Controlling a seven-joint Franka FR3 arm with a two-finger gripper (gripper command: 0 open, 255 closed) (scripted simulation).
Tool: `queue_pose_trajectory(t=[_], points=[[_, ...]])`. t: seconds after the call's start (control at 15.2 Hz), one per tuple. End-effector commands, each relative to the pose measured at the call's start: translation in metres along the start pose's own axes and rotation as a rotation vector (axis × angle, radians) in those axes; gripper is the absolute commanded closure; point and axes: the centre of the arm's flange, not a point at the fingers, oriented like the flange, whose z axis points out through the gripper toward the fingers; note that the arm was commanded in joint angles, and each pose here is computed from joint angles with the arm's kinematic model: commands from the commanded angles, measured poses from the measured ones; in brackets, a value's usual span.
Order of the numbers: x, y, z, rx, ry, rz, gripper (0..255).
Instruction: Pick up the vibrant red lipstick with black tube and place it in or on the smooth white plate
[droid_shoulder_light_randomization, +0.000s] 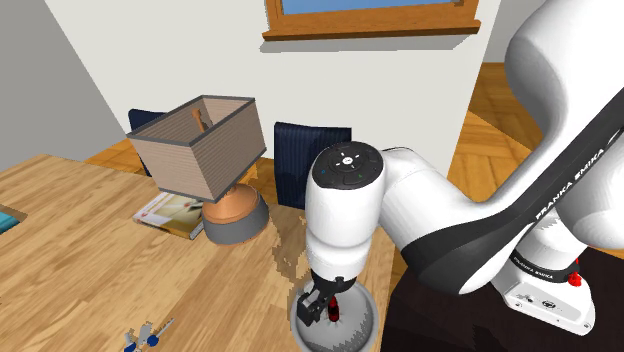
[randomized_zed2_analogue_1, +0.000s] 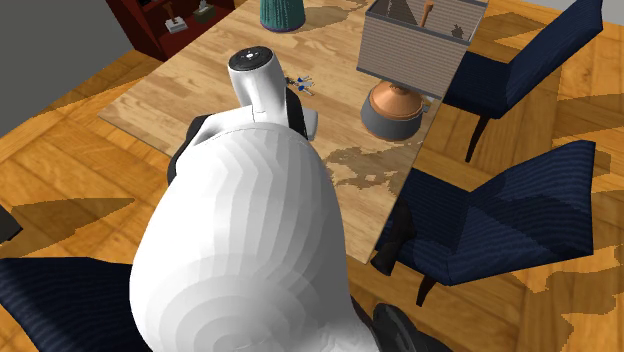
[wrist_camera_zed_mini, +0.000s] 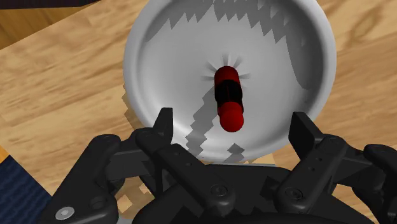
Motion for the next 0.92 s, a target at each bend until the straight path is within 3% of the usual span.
queue_pose_trajectory(t=[0.0, 0.07, 0.33, 0.86], points=[[0.000, 0.000, 0.000, 0.000, 0.000, 0.000, 0], [0.000, 0.000, 0.000, 0.000, 0.000, 0.000, 0], [0.000, 0.000, -0.050, 0.000, 0.000, 0.000, 0], [0.000, 0.000, -0.050, 0.000, 0.000, 0.000, 0]])
